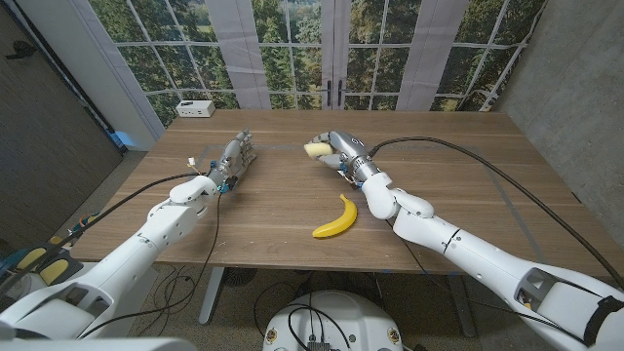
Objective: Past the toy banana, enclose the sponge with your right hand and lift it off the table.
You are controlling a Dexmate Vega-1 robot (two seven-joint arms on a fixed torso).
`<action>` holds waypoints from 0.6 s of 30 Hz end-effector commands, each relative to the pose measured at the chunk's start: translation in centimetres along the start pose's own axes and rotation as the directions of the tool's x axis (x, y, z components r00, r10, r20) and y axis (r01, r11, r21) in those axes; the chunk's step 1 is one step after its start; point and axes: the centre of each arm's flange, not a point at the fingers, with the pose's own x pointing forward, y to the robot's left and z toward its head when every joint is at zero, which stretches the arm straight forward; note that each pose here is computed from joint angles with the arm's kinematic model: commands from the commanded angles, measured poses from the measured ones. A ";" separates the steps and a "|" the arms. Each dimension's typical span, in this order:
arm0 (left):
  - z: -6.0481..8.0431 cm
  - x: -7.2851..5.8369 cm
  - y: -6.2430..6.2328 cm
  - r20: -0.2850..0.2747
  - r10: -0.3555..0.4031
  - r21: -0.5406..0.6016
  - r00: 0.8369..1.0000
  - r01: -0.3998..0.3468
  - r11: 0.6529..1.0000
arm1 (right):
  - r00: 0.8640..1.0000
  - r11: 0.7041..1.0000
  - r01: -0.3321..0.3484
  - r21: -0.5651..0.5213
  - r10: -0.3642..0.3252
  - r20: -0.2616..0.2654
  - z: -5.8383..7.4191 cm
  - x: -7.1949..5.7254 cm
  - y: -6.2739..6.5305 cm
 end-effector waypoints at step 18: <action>0.6 -0.3 -0.2 0.021 -0.001 0.019 1.000 0.001 1.000 | 0.990 0.898 0.138 0.418 -0.125 -0.058 -2.5 -0.7 -2.9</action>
